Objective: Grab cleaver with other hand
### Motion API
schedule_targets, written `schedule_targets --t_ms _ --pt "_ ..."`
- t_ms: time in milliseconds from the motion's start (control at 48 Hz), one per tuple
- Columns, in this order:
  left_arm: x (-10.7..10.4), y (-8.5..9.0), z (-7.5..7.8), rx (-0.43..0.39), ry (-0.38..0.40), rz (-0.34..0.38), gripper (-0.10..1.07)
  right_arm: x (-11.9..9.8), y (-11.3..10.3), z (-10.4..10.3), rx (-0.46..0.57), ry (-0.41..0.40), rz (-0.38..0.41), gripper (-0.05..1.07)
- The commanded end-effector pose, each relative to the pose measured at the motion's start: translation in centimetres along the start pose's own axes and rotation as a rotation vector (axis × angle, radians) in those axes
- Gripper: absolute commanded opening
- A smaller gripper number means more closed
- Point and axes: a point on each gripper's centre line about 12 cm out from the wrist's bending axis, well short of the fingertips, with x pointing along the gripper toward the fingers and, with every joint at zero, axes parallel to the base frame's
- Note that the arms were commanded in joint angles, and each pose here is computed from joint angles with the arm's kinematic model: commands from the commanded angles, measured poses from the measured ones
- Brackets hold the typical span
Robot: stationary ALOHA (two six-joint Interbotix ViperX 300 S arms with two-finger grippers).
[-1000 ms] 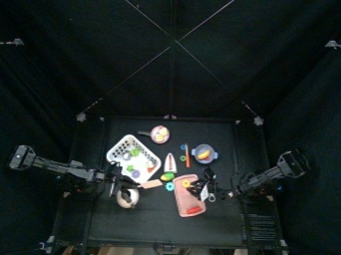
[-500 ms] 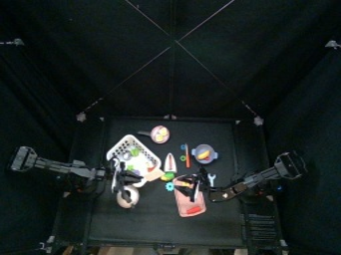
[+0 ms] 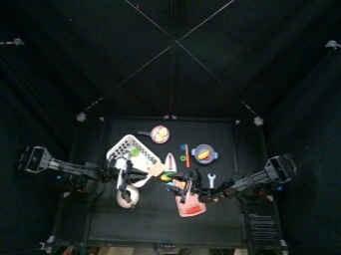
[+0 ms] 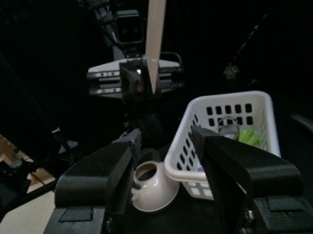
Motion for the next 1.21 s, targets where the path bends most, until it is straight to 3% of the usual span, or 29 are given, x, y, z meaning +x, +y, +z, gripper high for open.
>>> schedule_targets --t_ms 0,208,500,1188 --pt "1.3 -0.2 0.5 0.0 -0.03 -0.006 0.36 0.1 0.1 1.7 0.012 -0.077 -0.01 0.84" --pt "1.7 -0.4 0.4 -0.005 -0.029 -0.011 0.36 -0.1 -0.5 2.3 -0.004 -0.146 -0.043 0.84" --pt "1.7 -0.2 0.3 -0.01 -0.027 0.003 0.36 -0.2 0.0 3.4 -0.053 -0.237 -0.012 0.84" --pt "2.3 0.0 -0.3 -0.013 -0.011 0.016 0.36 2.0 -0.8 4.0 -0.068 -0.275 -0.05 0.83"
